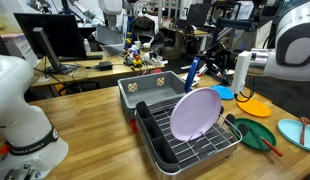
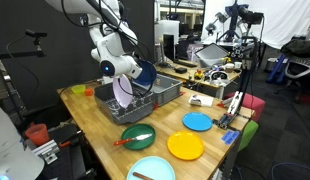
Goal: Put the blue plate on the dish rack
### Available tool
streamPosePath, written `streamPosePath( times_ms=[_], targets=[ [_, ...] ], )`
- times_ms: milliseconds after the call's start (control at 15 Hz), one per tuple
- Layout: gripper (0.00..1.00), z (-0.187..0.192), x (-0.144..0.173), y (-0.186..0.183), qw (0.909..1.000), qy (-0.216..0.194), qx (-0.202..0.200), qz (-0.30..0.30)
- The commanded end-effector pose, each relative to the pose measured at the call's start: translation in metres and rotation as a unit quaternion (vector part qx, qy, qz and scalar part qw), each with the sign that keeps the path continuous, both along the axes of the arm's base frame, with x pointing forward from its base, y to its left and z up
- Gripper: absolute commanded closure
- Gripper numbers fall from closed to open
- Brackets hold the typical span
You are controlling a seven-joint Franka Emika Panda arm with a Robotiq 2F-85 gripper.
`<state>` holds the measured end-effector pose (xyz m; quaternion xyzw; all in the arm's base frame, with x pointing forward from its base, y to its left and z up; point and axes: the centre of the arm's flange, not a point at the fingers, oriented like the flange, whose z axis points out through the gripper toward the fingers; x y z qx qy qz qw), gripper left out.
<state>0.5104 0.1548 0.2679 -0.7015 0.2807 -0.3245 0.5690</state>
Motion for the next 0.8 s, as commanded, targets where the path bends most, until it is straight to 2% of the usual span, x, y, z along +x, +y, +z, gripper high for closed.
streamPosePath(
  times_ms=[0, 267, 733],
  targets=[
    [0.98, -0.002, -0.007, 0.018, 0.9999, 0.0, 0.014, 0.006],
    [0.98, -0.006, -0.012, 0.022, 0.9991, 0.001, 0.04, -0.013],
    [0.98, -0.018, -0.026, 0.027, 0.9972, 0.04, 0.061, -0.014]
  ],
)
